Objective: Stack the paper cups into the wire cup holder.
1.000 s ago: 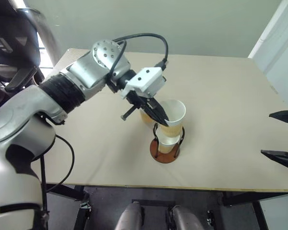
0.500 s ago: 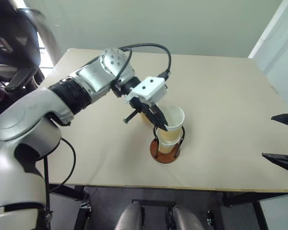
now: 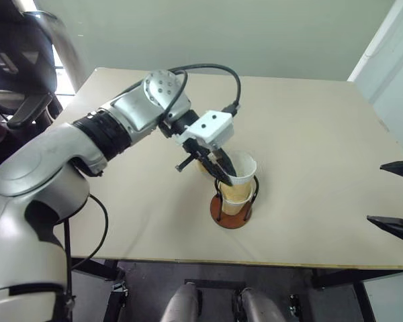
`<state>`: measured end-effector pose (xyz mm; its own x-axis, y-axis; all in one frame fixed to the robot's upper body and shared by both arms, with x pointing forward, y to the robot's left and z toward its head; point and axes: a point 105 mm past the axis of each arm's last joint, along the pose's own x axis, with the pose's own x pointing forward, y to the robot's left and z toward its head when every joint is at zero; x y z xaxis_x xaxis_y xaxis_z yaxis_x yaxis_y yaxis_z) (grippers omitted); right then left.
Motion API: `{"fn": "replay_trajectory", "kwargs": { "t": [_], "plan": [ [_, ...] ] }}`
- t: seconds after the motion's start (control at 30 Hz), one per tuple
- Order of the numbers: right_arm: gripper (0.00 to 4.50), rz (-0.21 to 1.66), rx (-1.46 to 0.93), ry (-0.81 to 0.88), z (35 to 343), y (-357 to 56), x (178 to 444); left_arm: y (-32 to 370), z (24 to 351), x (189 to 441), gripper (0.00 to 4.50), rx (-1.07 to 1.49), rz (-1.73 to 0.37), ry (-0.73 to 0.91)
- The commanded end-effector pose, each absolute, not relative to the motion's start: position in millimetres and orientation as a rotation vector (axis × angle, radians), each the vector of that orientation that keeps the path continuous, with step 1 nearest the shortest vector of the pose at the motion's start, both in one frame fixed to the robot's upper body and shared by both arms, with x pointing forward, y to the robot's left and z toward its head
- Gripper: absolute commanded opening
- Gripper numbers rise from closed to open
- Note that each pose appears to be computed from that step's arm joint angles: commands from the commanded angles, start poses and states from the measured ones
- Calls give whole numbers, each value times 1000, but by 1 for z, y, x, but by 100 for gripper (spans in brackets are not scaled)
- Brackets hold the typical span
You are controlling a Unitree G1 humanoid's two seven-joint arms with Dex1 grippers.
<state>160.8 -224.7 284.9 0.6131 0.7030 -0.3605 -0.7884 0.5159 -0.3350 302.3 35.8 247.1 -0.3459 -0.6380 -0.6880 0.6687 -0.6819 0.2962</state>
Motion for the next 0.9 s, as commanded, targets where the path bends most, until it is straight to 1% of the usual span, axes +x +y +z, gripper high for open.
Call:
{"fn": "replay_trajectory", "kwargs": {
  "t": [0.03, 0.17, 0.2, 0.23, 0.27, 0.33, 0.4, 0.5, 0.57, 0.63, 0.73, 0.8, 0.9],
  "plan": [
    [450, 880, -534, 172, 291, -226, 161, 36, 255, 300, 210, 1023, -2095, 21],
    [450, 880, -534, 174, 291, -227, 163, 30, 262, 303, 355, 983, -2077, -21],
    [450, 880, -535, 175, 290, -227, 164, 29, 265, 304, 399, 972, -2070, -33],
    [450, 884, -535, 176, 290, -227, 165, 28, 270, 308, 432, 961, -2042, -55],
    [450, 887, -536, 176, 290, -227, 166, 28, 274, 311, 445, 952, -2022, -70],
    [450, 898, -541, 176, 290, -227, 170, 42, 287, 330, 445, 941, -1893, -78],
    [450, 907, -545, 175, 290, -228, 173, 58, 293, 345, 445, 947, -1780, -50],
    [450, 921, -549, 171, 289, -228, 178, 92, 288, 363, 445, 973, -1635, 47],
    [450, 935, -552, 166, 288, -228, 183, 112, 274, 373, 445, 994, -1565, 118],
    [450, 945, -555, 162, 288, -227, 187, 116, 266, 377, 445, 989, -1546, 138],
    [450, 953, -563, 157, 289, -228, 191, 111, 257, 379, 445, 928, -1556, 147],
    [450, 957, -570, 155, 290, -227, 192, 109, 243, 381, 445, 926, -1562, 163],
    [450, 960, -576, 156, 291, -226, 191, 107, 232, 386, 445, 938, -1539, 163]
  ]
}}
